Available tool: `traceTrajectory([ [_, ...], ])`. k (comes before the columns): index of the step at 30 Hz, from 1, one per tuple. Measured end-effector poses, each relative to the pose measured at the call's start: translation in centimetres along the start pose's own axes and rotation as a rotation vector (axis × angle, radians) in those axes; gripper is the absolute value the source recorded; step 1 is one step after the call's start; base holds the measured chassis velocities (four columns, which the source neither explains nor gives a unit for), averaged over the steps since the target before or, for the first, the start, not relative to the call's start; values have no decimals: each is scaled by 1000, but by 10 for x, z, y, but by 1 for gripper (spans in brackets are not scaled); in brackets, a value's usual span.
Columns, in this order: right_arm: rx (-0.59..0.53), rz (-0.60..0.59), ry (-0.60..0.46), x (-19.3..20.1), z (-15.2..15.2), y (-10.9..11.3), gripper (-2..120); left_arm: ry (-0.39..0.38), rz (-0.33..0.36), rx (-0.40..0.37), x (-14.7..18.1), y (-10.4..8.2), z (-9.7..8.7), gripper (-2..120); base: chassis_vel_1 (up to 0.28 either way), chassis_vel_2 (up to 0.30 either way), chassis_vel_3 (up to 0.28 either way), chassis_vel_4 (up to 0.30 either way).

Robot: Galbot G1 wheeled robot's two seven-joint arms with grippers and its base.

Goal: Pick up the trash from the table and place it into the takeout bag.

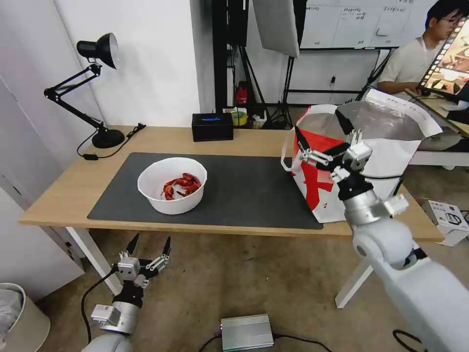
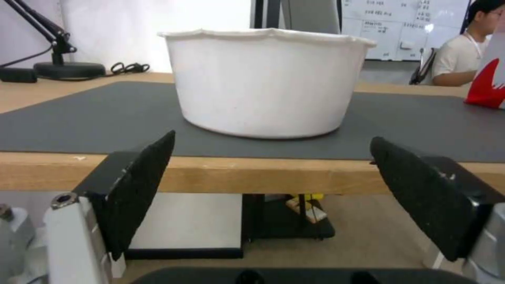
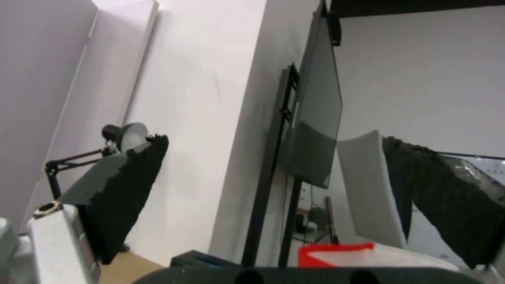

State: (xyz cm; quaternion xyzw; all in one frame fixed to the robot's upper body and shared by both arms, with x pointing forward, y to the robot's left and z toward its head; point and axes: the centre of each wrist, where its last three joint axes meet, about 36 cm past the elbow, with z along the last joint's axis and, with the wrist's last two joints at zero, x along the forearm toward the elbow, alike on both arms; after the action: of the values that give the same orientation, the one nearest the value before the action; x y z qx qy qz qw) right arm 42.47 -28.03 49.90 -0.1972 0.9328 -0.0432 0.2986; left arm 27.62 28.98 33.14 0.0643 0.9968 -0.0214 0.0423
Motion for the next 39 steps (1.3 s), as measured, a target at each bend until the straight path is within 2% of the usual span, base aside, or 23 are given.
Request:
traceTrajectory([
  [8,19,83,3,55,4,14,100,-3,3,1,-3,0,0,100,0,0,0,0],
  [25,-10,215,73,117,19,60,100,-13,5,5,-6,-1,-2,100,0,0,0,0],
  [32,-69,276,171,136,32,86,100,-23,8,17,-13,-1,-8,100,0,0,0,0],
  [39,-93,303,272,145,27,98,100,-31,14,16,-19,1,-14,100,0,0,0,0],
])
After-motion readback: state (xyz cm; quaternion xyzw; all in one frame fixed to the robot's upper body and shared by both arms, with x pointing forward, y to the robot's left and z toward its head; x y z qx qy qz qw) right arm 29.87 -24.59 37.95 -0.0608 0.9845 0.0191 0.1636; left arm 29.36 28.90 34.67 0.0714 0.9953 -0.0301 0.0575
